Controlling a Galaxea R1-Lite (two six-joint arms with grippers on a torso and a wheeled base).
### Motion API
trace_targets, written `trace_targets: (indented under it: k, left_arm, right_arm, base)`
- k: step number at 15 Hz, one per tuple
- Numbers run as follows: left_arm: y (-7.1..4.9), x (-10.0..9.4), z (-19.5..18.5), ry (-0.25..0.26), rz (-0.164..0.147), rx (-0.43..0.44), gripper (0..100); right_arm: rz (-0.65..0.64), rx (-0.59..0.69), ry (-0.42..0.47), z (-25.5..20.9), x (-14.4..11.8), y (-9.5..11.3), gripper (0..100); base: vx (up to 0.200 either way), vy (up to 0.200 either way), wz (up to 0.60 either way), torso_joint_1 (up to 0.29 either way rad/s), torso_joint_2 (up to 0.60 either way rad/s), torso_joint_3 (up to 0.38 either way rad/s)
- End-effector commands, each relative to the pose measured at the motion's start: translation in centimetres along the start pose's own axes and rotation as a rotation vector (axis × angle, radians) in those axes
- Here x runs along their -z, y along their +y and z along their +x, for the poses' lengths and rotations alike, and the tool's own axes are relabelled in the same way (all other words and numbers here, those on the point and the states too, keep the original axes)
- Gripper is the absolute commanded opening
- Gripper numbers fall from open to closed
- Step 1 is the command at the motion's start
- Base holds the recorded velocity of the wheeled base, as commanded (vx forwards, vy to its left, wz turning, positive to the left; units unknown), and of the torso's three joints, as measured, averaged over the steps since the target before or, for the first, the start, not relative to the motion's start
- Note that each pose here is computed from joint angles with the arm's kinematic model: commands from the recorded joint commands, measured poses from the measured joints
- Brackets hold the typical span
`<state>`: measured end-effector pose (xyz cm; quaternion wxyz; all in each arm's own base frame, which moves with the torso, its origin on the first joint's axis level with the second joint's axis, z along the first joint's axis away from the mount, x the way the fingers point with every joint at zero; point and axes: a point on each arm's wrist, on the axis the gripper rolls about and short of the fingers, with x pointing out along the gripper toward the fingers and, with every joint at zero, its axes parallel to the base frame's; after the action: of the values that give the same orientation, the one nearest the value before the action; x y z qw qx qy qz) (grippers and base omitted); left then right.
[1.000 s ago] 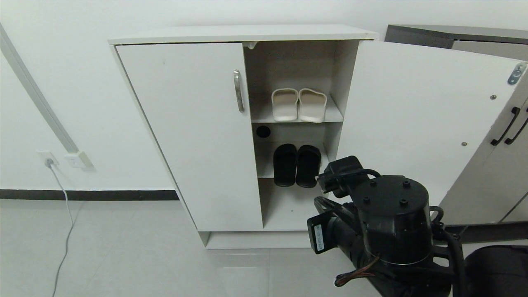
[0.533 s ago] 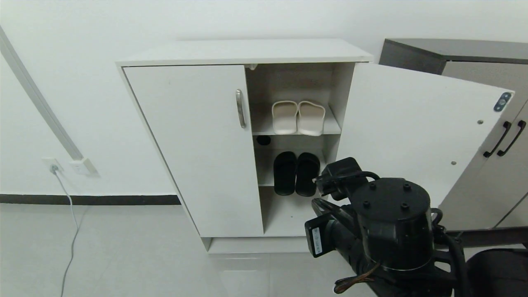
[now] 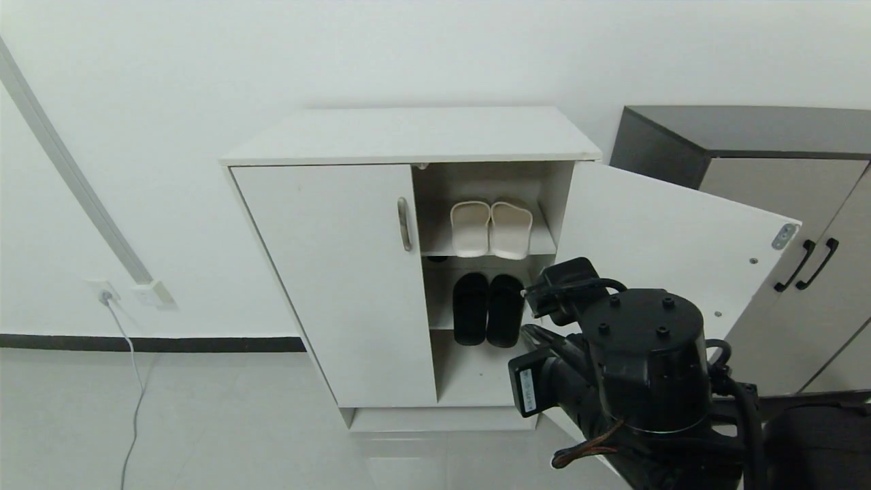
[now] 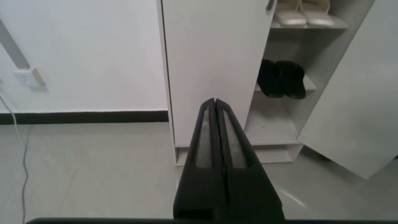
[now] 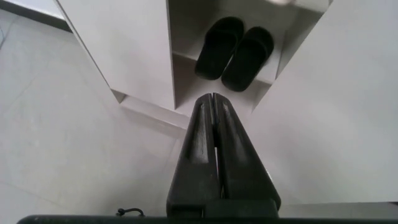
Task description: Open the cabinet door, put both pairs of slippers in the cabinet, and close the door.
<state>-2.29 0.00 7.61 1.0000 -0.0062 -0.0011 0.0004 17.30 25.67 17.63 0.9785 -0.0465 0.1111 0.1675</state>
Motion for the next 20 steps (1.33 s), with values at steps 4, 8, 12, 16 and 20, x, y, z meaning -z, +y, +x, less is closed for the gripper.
trace_targets:
  k: [4, 8, 12, 16, 20]
  left_arm:
    - [0.00, 0.00, 0.01, 0.001, 0.000, 0.001, 0]
    - [0.00, 0.00, 0.01, 0.001, 0.000, 0.001, 0]
    - [0.00, 0.00, 0.01, 0.001, 0.000, 0.001, 0]
    - [0.00, 0.00, 0.01, 0.001, 0.000, 0.001, 0]
    - [0.00, 0.00, 0.01, 0.001, 0.000, 0.001, 0]
  right_arm:
    - [0.000, -0.001, 0.001, 0.01, 0.04, 0.02, 0]
    - [0.001, -0.001, 0.000, -0.02, -0.01, 0.00, 0]
    - [0.000, -0.001, 0.001, -0.02, 0.04, -0.01, 0]
    - [0.002, 0.005, 0.003, 0.07, 0.09, -0.24, 0]
    - [0.013, -0.007, -0.002, 0.46, 0.22, -0.78, 0]
  base:
    - [0.000, 0.000, 0.00, 0.164, -0.48, -0.322]
    - [0.000, 0.000, 0.00, 0.192, -0.50, -0.316]
    - [0.000, 0.000, 0.00, 0.211, -0.53, -0.318]
    - [0.000, 0.000, 0.00, 0.239, -0.56, -0.330]
    - [0.000, 0.000, 0.00, 0.217, -0.50, -0.276]
